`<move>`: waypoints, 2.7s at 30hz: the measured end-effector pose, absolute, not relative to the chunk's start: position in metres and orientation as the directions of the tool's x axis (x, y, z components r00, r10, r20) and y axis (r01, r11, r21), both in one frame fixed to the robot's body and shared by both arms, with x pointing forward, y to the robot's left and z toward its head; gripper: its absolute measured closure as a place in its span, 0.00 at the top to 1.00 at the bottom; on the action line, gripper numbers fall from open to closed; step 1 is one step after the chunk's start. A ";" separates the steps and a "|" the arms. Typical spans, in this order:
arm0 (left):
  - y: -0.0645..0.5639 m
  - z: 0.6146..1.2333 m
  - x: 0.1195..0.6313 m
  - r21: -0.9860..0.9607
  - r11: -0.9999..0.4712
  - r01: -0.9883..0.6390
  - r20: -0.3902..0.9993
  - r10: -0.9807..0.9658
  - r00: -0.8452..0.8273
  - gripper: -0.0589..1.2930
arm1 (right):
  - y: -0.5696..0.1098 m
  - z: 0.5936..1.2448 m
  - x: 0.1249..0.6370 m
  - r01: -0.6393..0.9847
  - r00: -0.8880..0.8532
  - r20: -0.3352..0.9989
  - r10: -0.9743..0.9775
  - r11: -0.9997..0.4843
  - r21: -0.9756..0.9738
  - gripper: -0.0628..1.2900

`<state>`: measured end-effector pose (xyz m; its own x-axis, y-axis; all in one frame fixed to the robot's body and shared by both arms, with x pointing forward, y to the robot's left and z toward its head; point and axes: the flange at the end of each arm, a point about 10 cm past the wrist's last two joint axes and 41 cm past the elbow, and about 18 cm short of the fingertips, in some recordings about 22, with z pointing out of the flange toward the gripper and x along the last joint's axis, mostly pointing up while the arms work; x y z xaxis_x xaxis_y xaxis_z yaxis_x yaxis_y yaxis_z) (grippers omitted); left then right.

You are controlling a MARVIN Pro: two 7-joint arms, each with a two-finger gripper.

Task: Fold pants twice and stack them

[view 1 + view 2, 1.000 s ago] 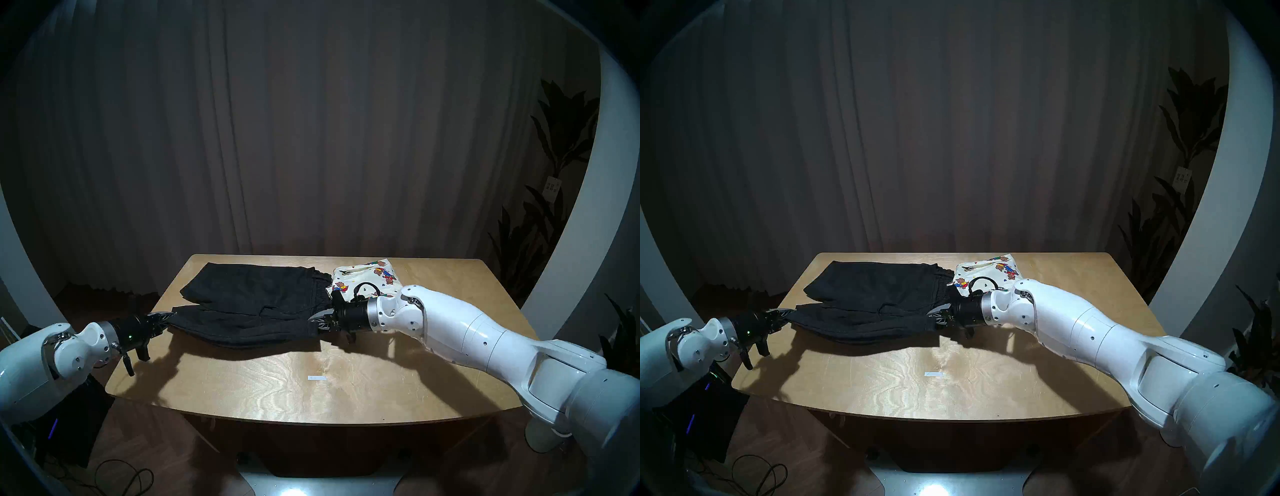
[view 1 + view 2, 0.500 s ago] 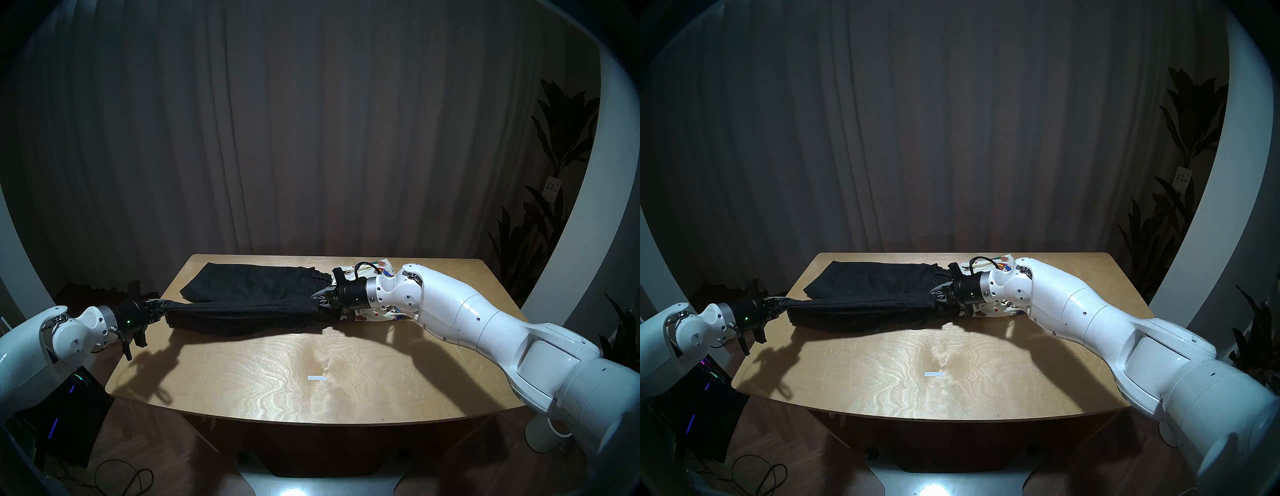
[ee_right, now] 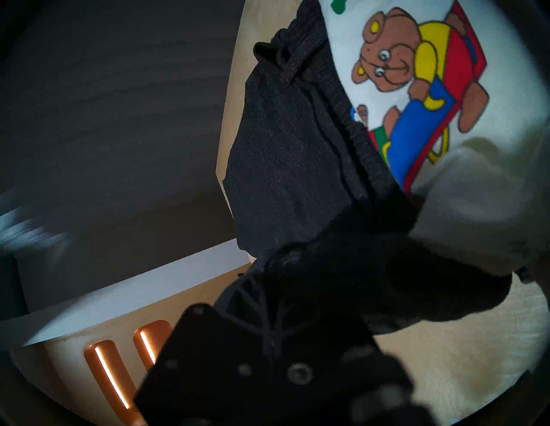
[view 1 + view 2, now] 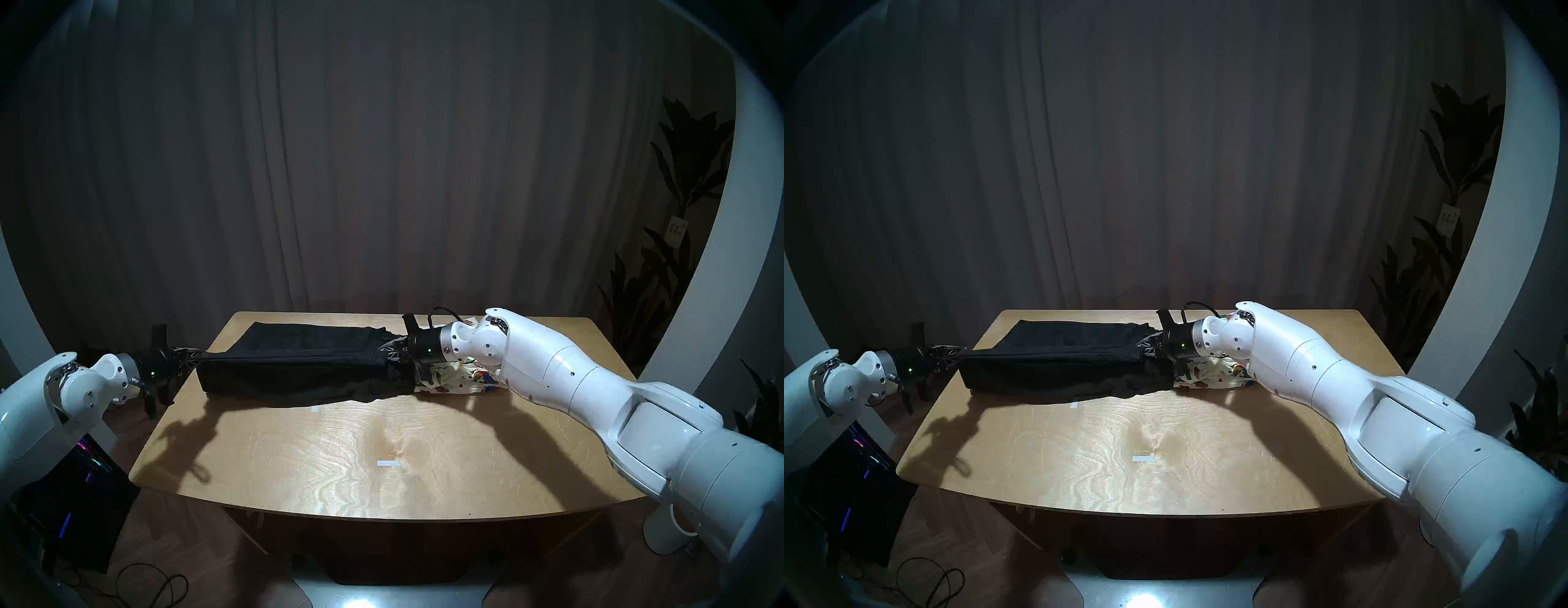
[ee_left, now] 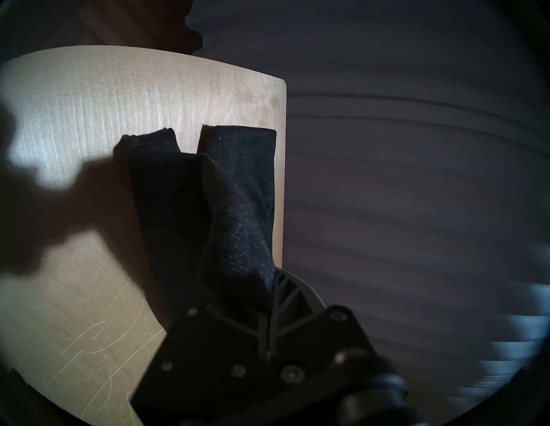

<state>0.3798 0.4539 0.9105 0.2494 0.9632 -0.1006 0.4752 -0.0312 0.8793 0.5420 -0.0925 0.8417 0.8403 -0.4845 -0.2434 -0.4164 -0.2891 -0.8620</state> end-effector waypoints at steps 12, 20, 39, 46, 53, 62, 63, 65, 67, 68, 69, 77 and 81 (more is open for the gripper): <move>0.444 0.922 0.390 0.881 -0.034 0.473 -0.105 0.959 0.265 0.02 | -0.094 0.843 0.554 -0.453 0.805 -0.250 -0.538 -0.285 -0.845 0.02; 0.438 0.921 0.394 0.881 -0.014 0.472 -0.125 0.957 0.262 0.02 | -0.096 0.847 0.564 -0.466 0.781 -0.251 -0.571 -0.266 -0.844 0.02; 0.443 0.906 0.403 0.882 0.052 0.467 -0.163 0.966 0.202 0.02 | -0.085 0.840 0.567 -0.497 0.752 -0.271 -0.600 -0.247 -0.832 0.02; 0.444 0.898 0.407 0.883 0.072 0.464 -0.172 0.969 0.177 0.02 | -0.080 0.836 0.567 -0.510 0.741 -0.280 -0.610 -0.241 -0.826 0.02; 0.444 0.892 0.411 0.883 0.091 0.460 -0.180 0.971 0.154 0.02 | -0.074 0.834 0.567 -0.518 0.733 -0.285 -0.618 -0.236 -0.822 0.02; 0.440 0.884 0.418 0.886 0.117 0.449 -0.194 0.972 0.130 0.02 | -0.068 0.832 0.567 -0.528 0.721 -0.290 -0.629 -0.228 -0.818 0.02; 0.440 0.884 0.419 0.886 0.118 0.448 -0.195 0.972 0.129 0.02 | -0.068 0.832 0.567 -0.528 0.721 -0.290 -0.630 -0.228 -0.818 0.02; 0.438 0.883 0.420 0.887 0.121 0.445 -0.197 0.972 0.128 0.02 | -0.067 0.832 0.567 -0.530 0.719 -0.291 -0.631 -0.227 -0.817 0.02; 0.436 0.883 0.422 0.888 0.126 0.442 -0.200 0.971 0.127 0.02 | -0.067 0.831 0.568 -0.532 0.716 -0.291 -0.634 -0.225 -0.816 0.02; 0.434 0.882 0.423 0.889 0.128 0.440 -0.203 0.971 0.127 0.02 | -0.066 0.831 0.568 -0.533 0.714 -0.292 -0.636 -0.224 -0.816 0.02; 0.433 0.881 0.424 0.889 0.130 0.438 -0.205 0.971 0.126 0.02 | -0.066 0.831 0.568 -0.534 0.713 -0.292 -0.638 -0.224 -0.816 0.02; 0.422 0.876 0.430 0.891 0.146 0.430 -0.219 0.968 0.124 0.02 | -0.065 0.829 0.569 -0.540 0.702 -0.293 -0.649 -0.217 -0.813 0.02; 0.417 0.873 0.434 0.892 0.156 0.425 -0.226 0.967 0.120 0.02 | -0.065 0.829 0.570 -0.544 0.694 -0.293 -0.657 -0.212 -0.812 0.02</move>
<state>0.4344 0.4168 0.8727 0.1196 0.9667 -0.2262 0.4248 0.1561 0.8918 0.5698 -0.0648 0.8292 0.6943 -0.6572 -0.2932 -0.5436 -0.2120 -0.8121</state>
